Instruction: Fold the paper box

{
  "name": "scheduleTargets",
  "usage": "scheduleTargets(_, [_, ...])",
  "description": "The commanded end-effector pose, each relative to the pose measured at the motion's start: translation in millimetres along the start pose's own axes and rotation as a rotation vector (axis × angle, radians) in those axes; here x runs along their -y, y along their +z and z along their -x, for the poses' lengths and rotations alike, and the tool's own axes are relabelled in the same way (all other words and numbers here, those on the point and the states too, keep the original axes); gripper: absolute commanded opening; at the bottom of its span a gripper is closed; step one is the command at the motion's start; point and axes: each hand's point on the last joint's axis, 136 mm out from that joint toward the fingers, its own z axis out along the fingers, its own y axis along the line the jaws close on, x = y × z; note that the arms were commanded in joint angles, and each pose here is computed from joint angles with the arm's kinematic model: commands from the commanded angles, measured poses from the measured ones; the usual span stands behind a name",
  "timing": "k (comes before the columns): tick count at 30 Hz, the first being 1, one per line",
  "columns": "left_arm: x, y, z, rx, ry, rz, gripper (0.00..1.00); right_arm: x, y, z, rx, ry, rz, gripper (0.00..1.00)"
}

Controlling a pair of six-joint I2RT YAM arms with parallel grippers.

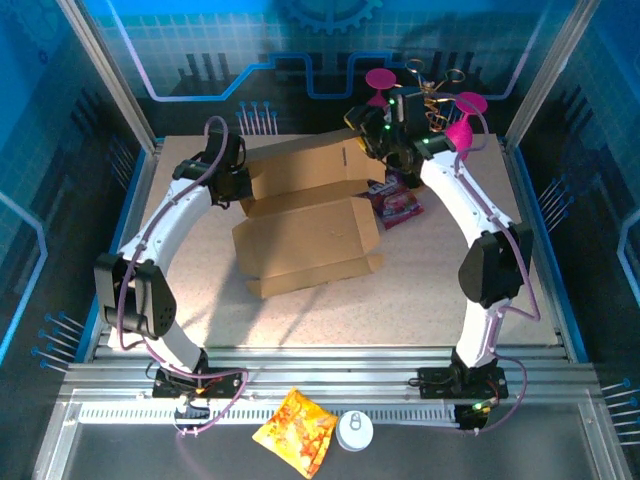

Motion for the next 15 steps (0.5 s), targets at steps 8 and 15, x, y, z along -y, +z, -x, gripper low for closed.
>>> scheduleTargets(8, [3.9, -16.4, 6.4, 0.03, 0.007, -0.042, 0.0, -14.9, -15.2, 12.5, -0.007, -0.02, 0.057, 0.39])
scheduleTargets(15, [6.0, -15.9, 11.2, 0.029, -0.033, -0.069, 0.0, 13.8, -22.7, 10.4, -0.011, -0.006, 0.019, 0.23])
